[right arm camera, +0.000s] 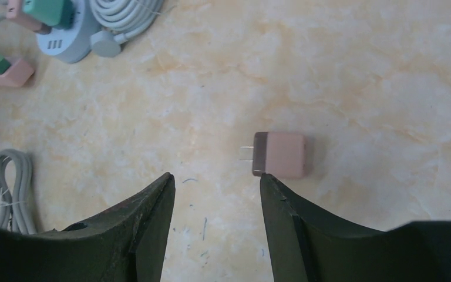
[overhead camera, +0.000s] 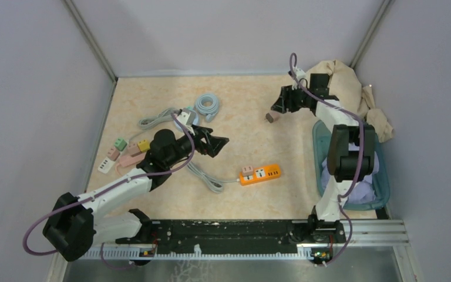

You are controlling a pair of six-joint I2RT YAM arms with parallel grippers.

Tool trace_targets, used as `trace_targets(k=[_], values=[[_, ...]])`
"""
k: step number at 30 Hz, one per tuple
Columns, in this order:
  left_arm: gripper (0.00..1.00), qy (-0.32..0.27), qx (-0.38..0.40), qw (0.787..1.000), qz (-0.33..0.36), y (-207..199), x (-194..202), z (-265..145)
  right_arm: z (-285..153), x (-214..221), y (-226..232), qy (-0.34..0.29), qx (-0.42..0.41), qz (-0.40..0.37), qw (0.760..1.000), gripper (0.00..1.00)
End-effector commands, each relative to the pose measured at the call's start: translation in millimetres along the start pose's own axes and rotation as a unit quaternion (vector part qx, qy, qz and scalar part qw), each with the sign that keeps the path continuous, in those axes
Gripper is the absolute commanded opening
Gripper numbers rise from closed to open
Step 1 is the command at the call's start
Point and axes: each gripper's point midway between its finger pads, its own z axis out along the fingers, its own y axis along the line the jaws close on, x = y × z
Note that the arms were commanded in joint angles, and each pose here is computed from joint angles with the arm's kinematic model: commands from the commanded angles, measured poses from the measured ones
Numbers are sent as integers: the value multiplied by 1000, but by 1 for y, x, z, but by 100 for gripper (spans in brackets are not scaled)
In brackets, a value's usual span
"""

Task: Pull the plug off the socket
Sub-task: Place the plug at the center of the board, then remove the plug from the socket.

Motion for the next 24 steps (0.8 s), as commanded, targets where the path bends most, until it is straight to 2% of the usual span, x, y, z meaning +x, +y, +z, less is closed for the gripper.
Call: trace_targets(k=[1,10,15,20,24], values=[[100,-17,55,998,3,-19,-12,-2,-38,-26,44,-33,-52,-85,994,56],[97,-24,86,996,16,-25,-8,-4,-82,-21,104,-65,-131,-178,973,56],[97,-32,89,995,22,-24,-9,-5,-99,-8,133,-82,-185,-227,953,56],[98,-33,88,995,25,-22,-6,-7,-115,14,161,-87,-254,-284,921,57],[98,-33,88,995,27,-20,-4,-9,-122,26,169,-85,-271,-312,907,57]])
